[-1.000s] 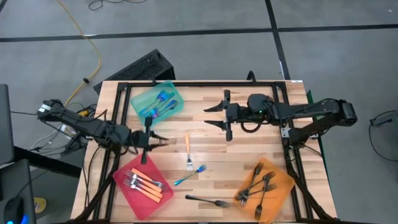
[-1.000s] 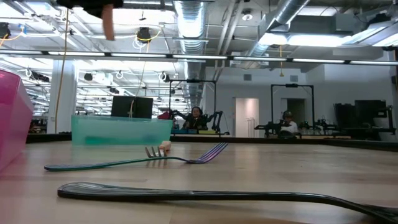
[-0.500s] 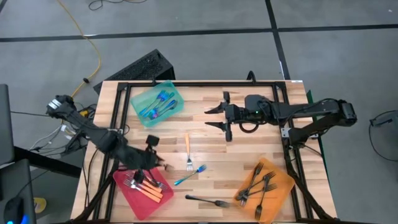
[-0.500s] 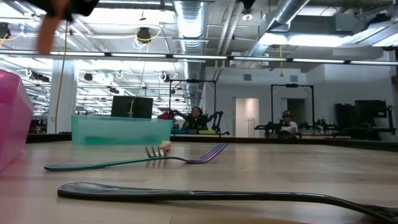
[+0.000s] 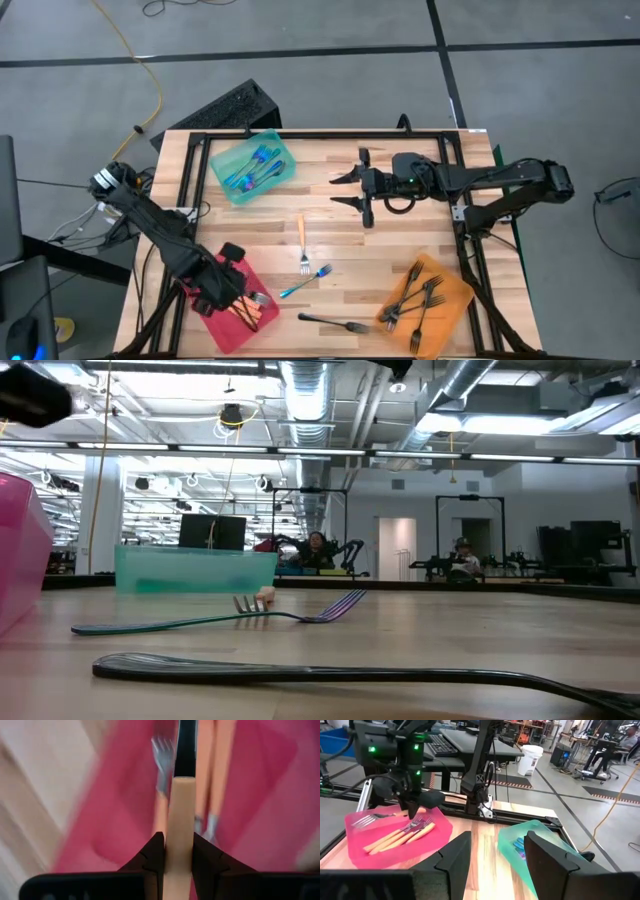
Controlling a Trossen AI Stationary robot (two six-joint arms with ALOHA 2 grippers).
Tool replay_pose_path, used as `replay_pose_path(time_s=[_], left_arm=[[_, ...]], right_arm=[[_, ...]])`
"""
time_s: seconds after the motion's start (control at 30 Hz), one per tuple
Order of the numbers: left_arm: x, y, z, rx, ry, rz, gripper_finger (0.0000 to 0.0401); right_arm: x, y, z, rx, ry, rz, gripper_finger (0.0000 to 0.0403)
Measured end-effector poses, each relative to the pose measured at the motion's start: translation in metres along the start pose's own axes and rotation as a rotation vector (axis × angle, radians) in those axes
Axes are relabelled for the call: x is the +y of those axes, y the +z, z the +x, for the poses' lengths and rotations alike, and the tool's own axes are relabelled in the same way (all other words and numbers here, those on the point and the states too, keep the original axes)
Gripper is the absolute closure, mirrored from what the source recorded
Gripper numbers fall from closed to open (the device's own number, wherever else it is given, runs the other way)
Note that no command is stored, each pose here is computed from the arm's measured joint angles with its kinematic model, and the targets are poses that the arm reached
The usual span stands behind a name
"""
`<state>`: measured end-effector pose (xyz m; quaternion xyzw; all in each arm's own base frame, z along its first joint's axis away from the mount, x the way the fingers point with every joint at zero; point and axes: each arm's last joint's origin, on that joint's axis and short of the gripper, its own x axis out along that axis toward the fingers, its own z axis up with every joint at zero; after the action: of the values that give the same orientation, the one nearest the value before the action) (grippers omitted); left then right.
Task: Sort silverware by color (type)
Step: Put the orange fork into the red bin
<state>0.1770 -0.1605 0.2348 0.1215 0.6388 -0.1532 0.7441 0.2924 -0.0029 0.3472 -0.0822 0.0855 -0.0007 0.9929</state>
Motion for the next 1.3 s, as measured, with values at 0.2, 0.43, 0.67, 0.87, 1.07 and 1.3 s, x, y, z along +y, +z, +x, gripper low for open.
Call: replay_pose_path(time_s=[0.2, 0.43, 0.67, 0.87, 1.07, 1.3], left_arm=[[-0.021, -0.017, 0.008, 0.158, 0.001, 0.072, 0.0356], [-0.031, -0.012, 0.028, 0.223, 0.022, 0.123, 0.0356], [-0.035, -0.004, 0.057, 0.32, 0.01, 0.179, 0.0356], [-0.039, -0.001, 0.067, 0.332, -0.034, 0.21, 0.0356], [-0.037, -0.004, 0.073, 0.331, -0.031, 0.242, 0.0356], [-0.035, -0.007, 0.079, 0.323, -0.049, 0.242, 0.0356]], right_arm=[[0.0, -0.001, 0.0, 0.01, 0.002, 0.0, 0.0201], [0.0, -0.001, 0.0, 0.014, 0.002, 0.0, 0.0201], [0.0, -0.001, 0.0, 0.015, 0.002, 0.0, 0.0201], [0.0, -0.001, 0.0, 0.016, 0.003, 0.0, 0.0201], [0.0, -0.003, 0.0, 0.028, 0.005, -0.001, 0.0201], [0.001, -0.004, 0.0, 0.038, 0.007, -0.001, 0.0201]])
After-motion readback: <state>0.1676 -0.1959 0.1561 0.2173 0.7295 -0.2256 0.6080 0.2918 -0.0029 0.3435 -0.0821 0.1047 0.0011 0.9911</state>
